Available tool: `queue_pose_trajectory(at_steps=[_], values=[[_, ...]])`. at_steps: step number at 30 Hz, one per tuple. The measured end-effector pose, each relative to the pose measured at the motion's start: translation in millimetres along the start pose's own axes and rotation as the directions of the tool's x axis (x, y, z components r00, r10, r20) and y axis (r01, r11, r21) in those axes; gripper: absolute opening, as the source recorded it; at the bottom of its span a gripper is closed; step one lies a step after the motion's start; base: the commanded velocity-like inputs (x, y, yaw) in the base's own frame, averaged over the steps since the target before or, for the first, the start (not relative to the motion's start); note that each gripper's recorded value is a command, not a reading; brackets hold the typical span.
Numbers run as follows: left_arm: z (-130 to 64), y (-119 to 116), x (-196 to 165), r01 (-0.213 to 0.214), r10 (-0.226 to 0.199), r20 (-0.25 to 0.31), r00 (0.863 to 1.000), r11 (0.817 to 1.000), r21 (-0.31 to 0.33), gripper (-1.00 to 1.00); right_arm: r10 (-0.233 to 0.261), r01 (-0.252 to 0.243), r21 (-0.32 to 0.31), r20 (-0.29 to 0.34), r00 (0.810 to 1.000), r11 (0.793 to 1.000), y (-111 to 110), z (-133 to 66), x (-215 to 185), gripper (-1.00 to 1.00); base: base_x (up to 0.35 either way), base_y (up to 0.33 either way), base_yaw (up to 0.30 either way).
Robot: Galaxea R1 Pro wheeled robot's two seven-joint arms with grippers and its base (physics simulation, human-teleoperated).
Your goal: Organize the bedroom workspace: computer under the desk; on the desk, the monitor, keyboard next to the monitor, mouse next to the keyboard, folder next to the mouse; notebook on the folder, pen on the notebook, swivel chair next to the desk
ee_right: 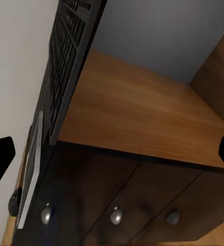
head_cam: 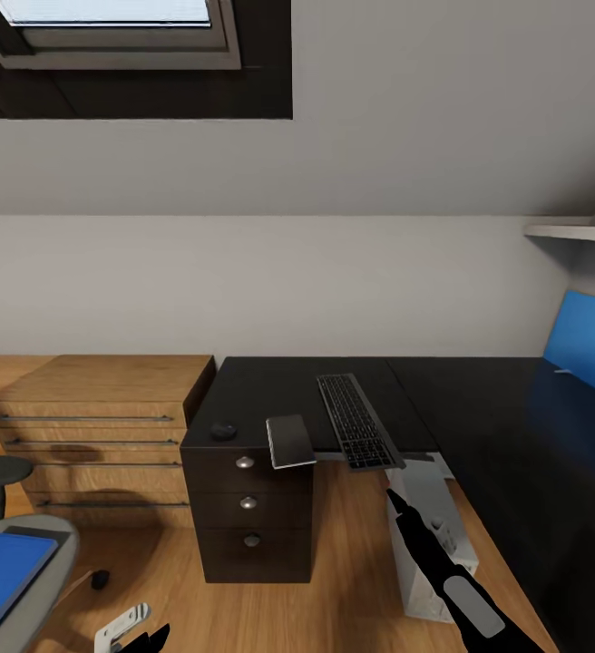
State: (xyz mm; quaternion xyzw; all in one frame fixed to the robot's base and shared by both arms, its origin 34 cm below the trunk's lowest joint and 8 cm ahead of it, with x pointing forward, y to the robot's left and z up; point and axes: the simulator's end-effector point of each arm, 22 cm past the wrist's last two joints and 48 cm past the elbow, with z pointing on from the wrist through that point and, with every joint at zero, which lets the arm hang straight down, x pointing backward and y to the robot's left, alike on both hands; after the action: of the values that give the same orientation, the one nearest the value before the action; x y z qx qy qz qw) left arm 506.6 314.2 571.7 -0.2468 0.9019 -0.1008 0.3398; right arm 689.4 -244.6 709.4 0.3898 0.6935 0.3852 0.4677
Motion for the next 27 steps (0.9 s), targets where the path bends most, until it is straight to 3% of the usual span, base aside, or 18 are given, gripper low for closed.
queue_pose_trajectory(at_steps=[22,27], values=[[0.0,0.2,0.2,0.0,0.0,-0.001,1.0,1.0,0.0,1.0,0.002,-0.002,0.003,-0.003,1.0,1.0,-0.6,0.0,1.6,1.0,0.0,0.0,0.0],[-6.2,-2.7,-5.3,0.0,0.0,0.0,1.0,1.0,-0.001,1.0,0.004,-0.004,0.001,-0.003,1.0,1.0,8.4,-1.5,-0.1,1.0,0.0,0.0,0.0]])
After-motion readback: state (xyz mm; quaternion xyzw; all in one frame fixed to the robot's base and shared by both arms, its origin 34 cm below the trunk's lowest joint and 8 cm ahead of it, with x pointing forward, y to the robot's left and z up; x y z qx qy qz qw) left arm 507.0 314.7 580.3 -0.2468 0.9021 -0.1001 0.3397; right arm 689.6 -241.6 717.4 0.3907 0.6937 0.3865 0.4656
